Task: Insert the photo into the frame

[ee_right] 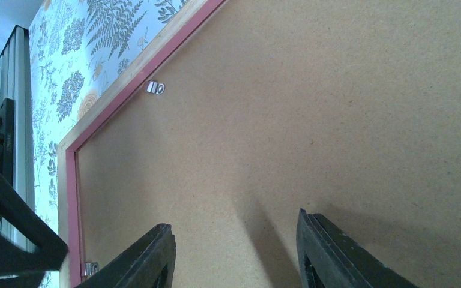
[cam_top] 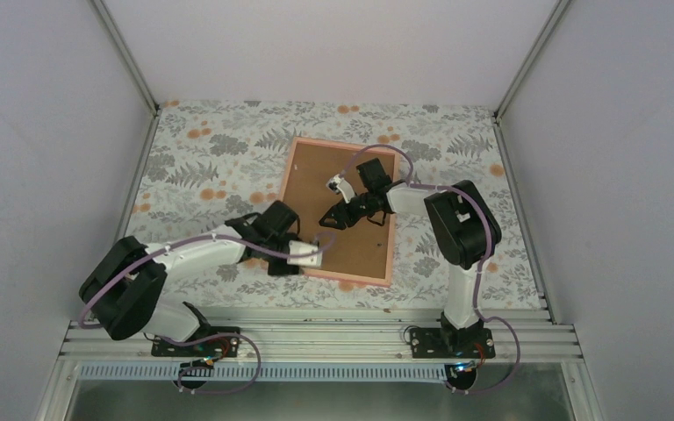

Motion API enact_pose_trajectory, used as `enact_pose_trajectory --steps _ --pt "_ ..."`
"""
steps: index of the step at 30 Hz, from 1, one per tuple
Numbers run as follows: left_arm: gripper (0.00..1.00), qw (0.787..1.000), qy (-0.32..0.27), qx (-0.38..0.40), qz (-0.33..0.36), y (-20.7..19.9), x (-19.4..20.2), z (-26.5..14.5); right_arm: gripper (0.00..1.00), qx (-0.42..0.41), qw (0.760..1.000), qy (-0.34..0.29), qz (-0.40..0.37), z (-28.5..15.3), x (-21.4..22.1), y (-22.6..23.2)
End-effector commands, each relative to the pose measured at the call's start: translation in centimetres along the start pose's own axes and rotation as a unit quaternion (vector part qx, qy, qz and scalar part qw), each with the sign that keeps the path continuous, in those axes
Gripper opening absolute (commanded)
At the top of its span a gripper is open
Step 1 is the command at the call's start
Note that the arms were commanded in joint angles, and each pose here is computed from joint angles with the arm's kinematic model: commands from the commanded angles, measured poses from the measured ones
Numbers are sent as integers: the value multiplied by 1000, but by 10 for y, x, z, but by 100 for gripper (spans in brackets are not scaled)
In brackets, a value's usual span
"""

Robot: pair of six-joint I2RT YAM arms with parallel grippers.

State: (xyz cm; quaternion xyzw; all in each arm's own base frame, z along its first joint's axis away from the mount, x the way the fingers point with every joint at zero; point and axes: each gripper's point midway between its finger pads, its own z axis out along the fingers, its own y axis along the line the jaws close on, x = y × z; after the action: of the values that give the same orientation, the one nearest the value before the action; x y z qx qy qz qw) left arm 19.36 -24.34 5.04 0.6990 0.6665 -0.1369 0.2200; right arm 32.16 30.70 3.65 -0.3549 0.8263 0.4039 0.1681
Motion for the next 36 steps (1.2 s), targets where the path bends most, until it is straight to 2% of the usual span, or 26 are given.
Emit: enact_pose_trajectory --steps 1,6,9,15,21,27,36 --pt "53 978 -85 -117 -147 101 -39 -51 52 13 998 33 54 -6 27 -2" --pt "61 923 -71 -212 -313 210 -3 -68 52 24 999 -21 6 -24 -22 6" --pt "62 893 -57 -222 -388 255 18 -61 52 55 998 -39 -7 -26 -48 -6" --pt "63 835 -34 -212 -507 300 50 -34 52 104 993 -61 9 -24 -76 -46" --pt "63 822 -36 -196 -534 314 51 -14 52 130 989 -70 23 -17 -92 -72" --pt "63 809 -10 -199 -553 317 66 5 51 152 985 -75 34 -13 -99 -91" --pt "61 809 20 -198 -553 306 79 23 51 154 986 -55 42 -3 -78 -98"
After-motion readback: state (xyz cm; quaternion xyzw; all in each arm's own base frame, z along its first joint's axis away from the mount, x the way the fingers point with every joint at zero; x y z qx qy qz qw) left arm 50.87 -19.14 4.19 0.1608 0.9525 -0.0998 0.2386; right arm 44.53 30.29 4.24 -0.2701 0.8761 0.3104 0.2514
